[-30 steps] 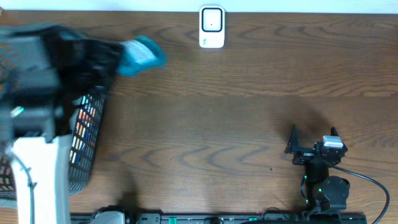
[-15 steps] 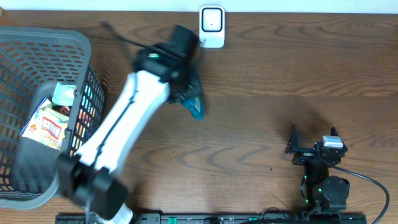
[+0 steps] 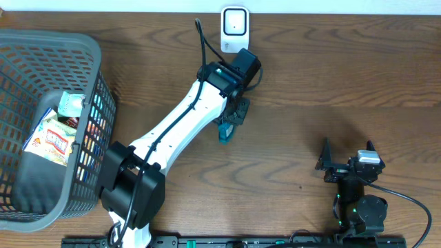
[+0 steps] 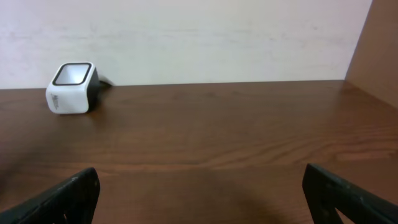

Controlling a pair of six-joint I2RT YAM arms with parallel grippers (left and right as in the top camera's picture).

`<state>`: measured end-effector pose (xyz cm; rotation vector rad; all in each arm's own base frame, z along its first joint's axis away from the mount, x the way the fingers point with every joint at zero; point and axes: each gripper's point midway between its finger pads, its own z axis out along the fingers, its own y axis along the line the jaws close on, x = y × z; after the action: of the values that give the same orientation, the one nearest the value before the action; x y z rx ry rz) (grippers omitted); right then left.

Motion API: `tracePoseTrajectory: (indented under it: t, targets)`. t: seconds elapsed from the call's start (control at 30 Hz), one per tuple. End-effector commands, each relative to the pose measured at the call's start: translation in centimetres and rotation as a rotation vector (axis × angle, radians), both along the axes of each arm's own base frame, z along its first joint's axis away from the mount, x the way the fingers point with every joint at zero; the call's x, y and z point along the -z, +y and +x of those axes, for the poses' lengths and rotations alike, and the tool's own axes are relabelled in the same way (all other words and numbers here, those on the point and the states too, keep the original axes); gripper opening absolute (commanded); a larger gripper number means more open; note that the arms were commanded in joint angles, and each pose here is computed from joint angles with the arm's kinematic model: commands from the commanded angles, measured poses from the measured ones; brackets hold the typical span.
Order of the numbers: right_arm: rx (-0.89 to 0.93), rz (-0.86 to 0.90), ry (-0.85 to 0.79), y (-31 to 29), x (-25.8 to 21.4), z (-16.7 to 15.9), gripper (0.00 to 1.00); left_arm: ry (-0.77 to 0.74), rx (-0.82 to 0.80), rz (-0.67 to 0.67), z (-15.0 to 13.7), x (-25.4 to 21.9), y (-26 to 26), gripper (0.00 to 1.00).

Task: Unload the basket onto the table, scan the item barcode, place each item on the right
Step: 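Carry the spray bottle to the scanner and set it on the table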

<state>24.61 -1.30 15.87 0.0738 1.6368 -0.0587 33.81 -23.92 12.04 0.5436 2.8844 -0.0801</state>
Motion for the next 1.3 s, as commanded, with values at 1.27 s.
tracePoseTrajectory:
  t: [1.27]
  targets:
    - [-0.014,-0.011,0.003,0.3,0.1,0.0,0.99,-0.113,0.400,0.083,2.8,1.4,-1.1,0.56]
